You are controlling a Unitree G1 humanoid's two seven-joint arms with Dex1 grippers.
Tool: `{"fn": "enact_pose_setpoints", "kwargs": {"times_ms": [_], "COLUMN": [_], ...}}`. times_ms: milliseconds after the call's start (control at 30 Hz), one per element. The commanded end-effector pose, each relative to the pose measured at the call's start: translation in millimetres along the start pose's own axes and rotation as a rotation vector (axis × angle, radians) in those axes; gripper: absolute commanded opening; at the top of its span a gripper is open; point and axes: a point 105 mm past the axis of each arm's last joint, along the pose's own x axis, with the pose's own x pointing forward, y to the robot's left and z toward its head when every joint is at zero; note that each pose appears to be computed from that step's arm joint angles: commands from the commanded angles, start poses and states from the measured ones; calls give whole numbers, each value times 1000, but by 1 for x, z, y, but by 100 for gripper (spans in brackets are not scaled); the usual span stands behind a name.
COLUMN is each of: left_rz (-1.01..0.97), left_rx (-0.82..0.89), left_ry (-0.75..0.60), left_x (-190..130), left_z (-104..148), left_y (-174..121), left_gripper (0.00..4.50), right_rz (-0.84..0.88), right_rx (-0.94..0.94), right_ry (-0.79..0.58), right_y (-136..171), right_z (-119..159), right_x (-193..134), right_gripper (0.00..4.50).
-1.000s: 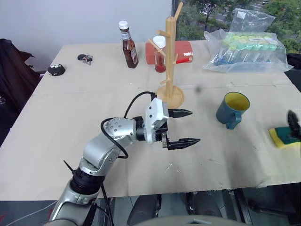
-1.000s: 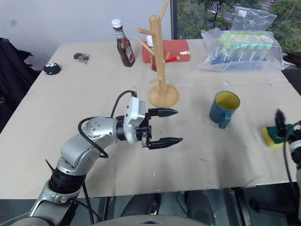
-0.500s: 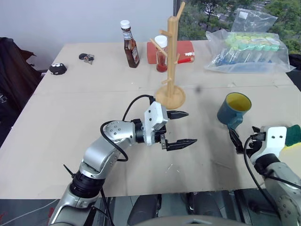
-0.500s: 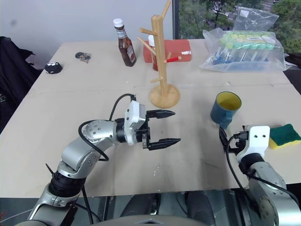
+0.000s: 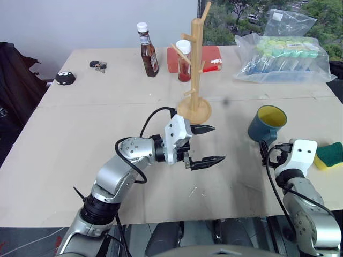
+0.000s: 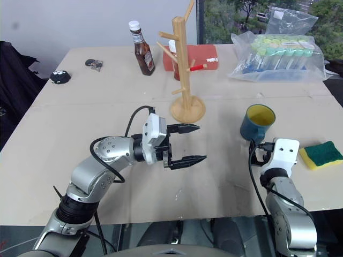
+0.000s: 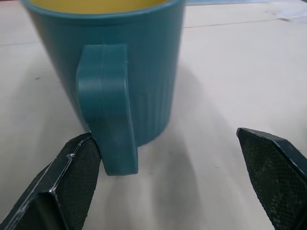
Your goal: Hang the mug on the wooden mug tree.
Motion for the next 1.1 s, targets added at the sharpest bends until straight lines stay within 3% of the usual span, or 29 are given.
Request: {"fn": "enact_pose_setpoints", "kwargs": {"times_ms": [33,733,800,867,1033,1100], "left_rz": [-7,13,16,18,27,30], "left_rx": [54,56,57,56,52,50], "left_ry": [-30,-28,-28,-27,-25,-25], "left_x": [2,2,1,1,0,0], "left_z": [13,16,16,16,14,14], "left_y": [-2,-3,-3,-3,-3,-3], "left_gripper": [450,450,450,450,450,450], "right_rz": [-37,-128,-130,-132,-110,-106], "right_rx": [-6,32,36,41,44,44], "right_ry": [-49,-24,-23,-24,-35,-36], "right_y": [-3,-7,-7,-8,-6,-6], "right_z": [12,7,7,7,9,10], "right_x": [-1,16,18,20,23,25], "right_gripper": [444,444,341,267,5,5]}}
